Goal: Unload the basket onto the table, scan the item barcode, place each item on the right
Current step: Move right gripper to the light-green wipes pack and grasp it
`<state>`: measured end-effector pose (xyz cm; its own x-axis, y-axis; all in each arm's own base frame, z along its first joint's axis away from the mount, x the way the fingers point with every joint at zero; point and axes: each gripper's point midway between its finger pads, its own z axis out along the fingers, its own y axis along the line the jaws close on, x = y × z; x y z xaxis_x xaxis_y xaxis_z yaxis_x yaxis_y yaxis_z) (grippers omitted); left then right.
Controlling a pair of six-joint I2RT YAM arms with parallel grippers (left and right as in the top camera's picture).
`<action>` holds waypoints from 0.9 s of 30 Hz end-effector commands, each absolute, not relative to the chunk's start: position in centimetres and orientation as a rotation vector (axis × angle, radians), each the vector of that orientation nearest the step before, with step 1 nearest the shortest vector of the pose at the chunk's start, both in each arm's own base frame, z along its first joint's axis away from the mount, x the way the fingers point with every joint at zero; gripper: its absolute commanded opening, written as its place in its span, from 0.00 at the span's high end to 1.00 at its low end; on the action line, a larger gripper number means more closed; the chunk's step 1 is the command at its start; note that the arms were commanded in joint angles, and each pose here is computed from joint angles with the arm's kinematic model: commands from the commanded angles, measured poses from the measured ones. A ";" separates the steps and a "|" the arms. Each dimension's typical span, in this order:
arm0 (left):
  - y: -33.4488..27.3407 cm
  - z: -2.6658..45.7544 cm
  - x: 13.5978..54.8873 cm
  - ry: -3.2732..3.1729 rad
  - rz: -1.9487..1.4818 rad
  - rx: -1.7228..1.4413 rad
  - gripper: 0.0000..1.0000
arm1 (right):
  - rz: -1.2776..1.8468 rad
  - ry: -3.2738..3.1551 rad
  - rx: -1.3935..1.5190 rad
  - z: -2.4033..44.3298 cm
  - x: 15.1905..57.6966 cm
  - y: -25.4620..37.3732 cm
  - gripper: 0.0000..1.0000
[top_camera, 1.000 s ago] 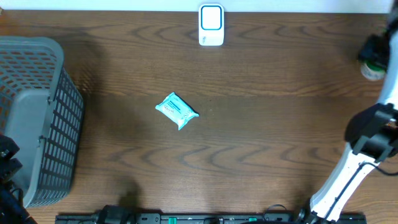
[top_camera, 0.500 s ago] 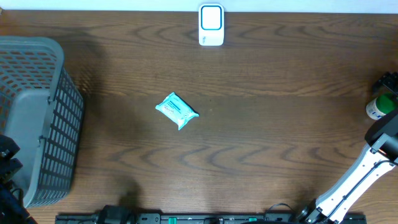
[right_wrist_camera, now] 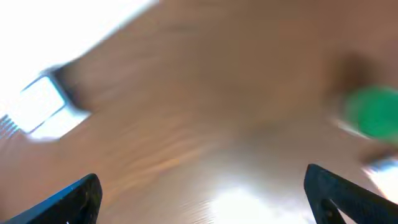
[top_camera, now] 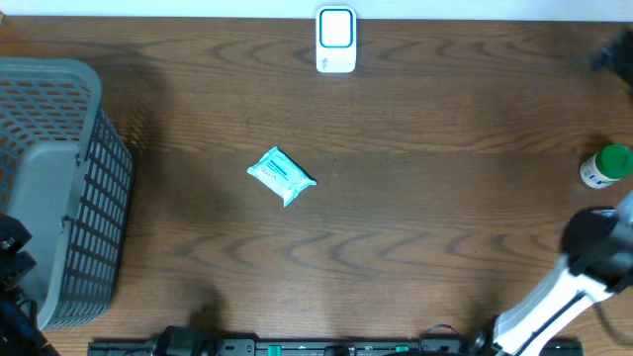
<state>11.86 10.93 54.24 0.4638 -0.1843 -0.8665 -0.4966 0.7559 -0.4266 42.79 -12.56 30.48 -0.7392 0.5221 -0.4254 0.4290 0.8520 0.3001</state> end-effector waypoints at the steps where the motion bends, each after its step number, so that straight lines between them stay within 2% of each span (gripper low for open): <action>1: 11.1 54.3 11.2 1.076 0.203 -0.733 0.17 | 0.449 2.636 0.154 31.0 43.3 2.1 0.01; 5: 11.1 54.4 11.0 1.071 0.200 -0.734 0.17 | 0.565 2.808 -0.090 26.8 41.5 14.6 0.02; 8: 11.2 54.4 10.9 1.070 0.200 -0.734 0.17 | 0.645 2.902 -0.267 23.1 39.9 20.8 0.01; 11: 11.2 54.4 10.9 1.070 0.200 -0.734 0.17 | 0.955 2.964 -0.608 17.8 36.6 27.9 0.01; 13: 11.2 54.4 10.9 1.070 0.200 -0.734 0.17 | 1.142 2.966 -0.716 15.0 35.2 30.6 0.01; 18: 11.2 54.4 10.9 1.070 0.200 -0.734 0.17 | 1.269 3.056 -0.711 8.5 34.6 32.6 0.01; 27: 11.2 54.4 10.9 1.070 0.200 -0.735 0.17 | 1.223 3.181 -0.682 2.9 34.1 32.2 0.01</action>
<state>11.37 11.02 54.31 0.4728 -0.1862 -0.8613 -0.4918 0.7552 -0.4333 34.27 31.93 3.72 -0.8776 -0.4506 0.1635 -0.2401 0.7084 0.6637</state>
